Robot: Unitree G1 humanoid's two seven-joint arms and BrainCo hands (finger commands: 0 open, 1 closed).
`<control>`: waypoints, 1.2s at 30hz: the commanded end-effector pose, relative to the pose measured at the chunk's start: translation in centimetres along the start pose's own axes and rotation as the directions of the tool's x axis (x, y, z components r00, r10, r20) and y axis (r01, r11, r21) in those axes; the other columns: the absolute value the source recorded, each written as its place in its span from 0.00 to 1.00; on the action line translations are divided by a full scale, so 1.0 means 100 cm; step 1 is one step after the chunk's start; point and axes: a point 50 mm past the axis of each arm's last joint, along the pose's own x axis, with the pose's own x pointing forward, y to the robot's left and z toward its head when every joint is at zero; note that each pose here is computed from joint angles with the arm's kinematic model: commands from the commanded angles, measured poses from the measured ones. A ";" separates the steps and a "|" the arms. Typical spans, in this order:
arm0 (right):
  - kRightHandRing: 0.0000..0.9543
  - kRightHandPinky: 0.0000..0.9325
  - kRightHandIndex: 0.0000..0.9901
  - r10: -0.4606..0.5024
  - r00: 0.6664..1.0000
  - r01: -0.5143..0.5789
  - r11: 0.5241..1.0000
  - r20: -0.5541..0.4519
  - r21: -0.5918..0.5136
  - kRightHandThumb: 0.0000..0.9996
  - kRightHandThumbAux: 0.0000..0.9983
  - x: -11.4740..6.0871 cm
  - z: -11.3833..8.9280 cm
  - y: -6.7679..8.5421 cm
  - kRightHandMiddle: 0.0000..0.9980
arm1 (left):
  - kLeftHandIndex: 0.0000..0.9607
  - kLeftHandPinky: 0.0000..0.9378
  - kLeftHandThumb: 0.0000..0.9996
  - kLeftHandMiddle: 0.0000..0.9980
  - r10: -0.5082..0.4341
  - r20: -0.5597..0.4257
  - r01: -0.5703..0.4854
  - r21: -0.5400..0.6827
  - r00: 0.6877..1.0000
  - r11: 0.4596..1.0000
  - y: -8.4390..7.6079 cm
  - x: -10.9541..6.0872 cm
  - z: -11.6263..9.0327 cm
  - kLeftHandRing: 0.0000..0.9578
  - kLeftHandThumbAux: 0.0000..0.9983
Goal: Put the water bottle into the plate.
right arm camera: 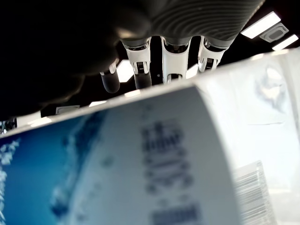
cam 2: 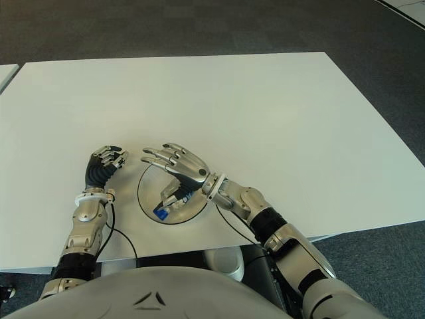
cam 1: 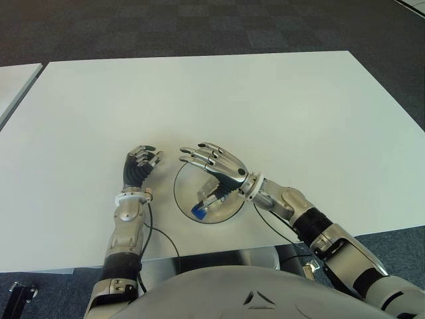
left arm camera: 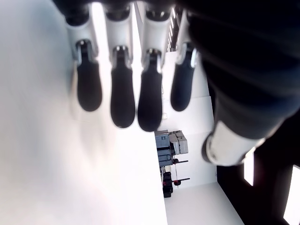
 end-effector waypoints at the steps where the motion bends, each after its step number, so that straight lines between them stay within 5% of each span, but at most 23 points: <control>1: 0.00 0.00 0.00 0.029 0.999 -0.030 0.998 -0.017 -0.051 0.03 0.33 -0.002 -0.002 0.007 0.00 | 0.45 0.61 0.71 0.60 -0.002 -0.022 0.002 0.003 1.000 1.000 0.001 0.002 -0.003 0.61 0.71; 13: 0.00 0.00 0.00 0.000 0.999 -0.003 0.997 -0.033 -0.079 0.05 0.32 -0.001 -0.003 0.005 0.00 | 0.45 0.61 0.71 0.61 0.001 -0.013 -0.001 -0.010 1.000 1.000 0.002 0.003 -0.004 0.61 0.71; 24: 0.00 0.00 0.00 -0.193 0.967 0.185 0.981 -0.165 -0.061 0.05 0.53 -0.002 -0.007 -0.002 0.00 | 0.45 0.65 0.71 0.62 -0.007 -0.009 0.007 -0.020 1.000 1.000 0.003 0.002 -0.004 0.63 0.71; 29: 0.00 0.00 0.00 -0.316 0.906 0.352 0.932 -0.283 0.088 0.12 0.64 -0.005 -0.015 -0.010 0.00 | 0.45 0.65 0.71 0.64 -0.017 -0.005 0.016 -0.040 1.000 0.999 0.003 0.003 -0.005 0.65 0.71; 36: 0.00 0.02 0.00 -0.447 0.783 0.569 0.795 -0.432 0.210 0.30 0.74 -0.013 -0.024 -0.020 0.00 | 0.45 0.67 0.71 0.65 -0.022 0.007 0.022 -0.037 1.000 0.999 0.003 0.004 -0.006 0.66 0.71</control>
